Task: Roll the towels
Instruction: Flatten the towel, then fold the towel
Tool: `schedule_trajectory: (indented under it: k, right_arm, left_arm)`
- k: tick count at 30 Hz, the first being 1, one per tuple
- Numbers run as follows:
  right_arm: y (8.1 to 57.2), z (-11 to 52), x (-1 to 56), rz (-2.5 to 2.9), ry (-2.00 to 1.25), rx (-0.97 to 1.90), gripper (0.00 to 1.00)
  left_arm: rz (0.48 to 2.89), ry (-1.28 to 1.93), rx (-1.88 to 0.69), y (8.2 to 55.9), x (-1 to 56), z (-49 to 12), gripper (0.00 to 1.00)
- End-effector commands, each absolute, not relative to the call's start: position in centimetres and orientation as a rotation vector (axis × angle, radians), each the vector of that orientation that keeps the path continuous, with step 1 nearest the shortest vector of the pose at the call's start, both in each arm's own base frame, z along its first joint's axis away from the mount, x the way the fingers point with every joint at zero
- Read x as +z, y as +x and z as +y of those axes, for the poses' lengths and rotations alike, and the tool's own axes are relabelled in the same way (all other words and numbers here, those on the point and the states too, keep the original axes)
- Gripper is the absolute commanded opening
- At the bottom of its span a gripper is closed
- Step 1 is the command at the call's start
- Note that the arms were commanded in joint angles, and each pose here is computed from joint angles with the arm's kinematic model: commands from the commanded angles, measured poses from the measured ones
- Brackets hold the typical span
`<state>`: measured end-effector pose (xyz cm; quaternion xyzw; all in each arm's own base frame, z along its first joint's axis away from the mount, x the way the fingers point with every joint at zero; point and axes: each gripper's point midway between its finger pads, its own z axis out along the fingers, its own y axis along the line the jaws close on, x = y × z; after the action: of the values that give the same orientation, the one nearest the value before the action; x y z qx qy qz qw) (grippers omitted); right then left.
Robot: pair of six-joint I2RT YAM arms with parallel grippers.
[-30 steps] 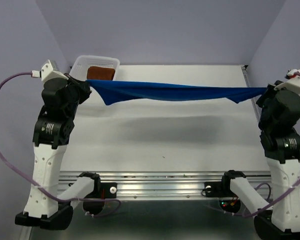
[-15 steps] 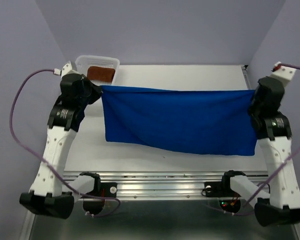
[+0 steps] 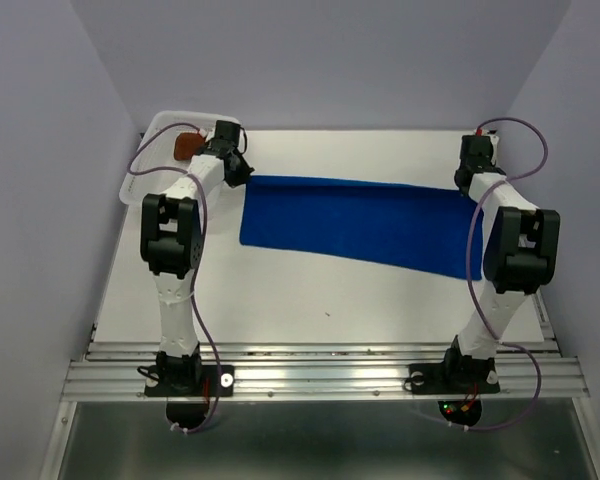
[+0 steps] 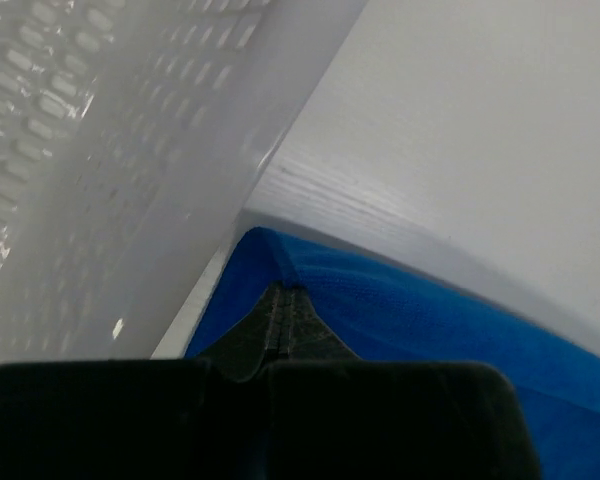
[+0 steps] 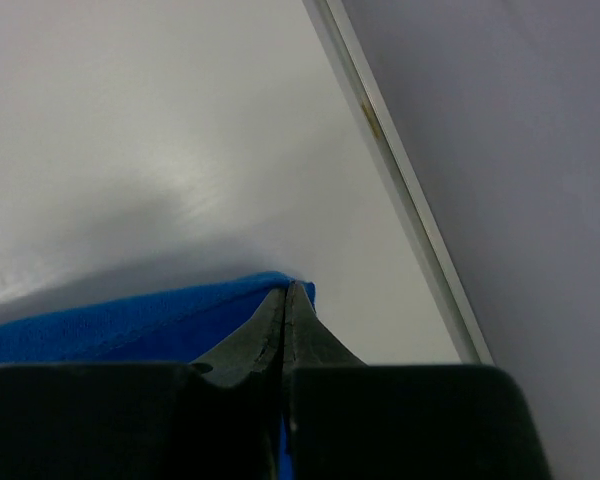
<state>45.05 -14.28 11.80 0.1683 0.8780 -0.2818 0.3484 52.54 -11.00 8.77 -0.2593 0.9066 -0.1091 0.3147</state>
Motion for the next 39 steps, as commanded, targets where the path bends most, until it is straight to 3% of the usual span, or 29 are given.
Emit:
schedule_trajectory:
  k: [1, 6, 10, 29, 39]
  right_arm:
    - [51.8, -15.9, 16.0, 2.098, 0.361, -0.667, 0.01]
    - [54.2, -16.7, 15.1, 2.118, 0.286, -0.692, 0.01]
    - [53.1, -16.6, 15.0, 2.136, 0.264, -0.672, 0.01]
    - [39.6, -15.3, 11.9, 2.270, 0.351, -0.697, 0.01]
    - [36.1, -14.7, 12.0, 2.279, 0.429, -0.685, 0.01]
  left_arm:
    - [2.247, -0.649, -0.293, 56.7, 13.5, -10.8, 0.00]
    - [2.241, -0.606, -0.335, 59.6, 13.3, -12.0, 0.00]
    - [2.252, -0.589, -0.309, 59.9, 13.1, -11.8, 0.00]
    - [2.401, -0.610, -0.205, 50.5, 10.8, -9.6, 0.00]
    - [2.445, -0.620, -0.156, 47.6, 10.4, -8.7, 0.00]
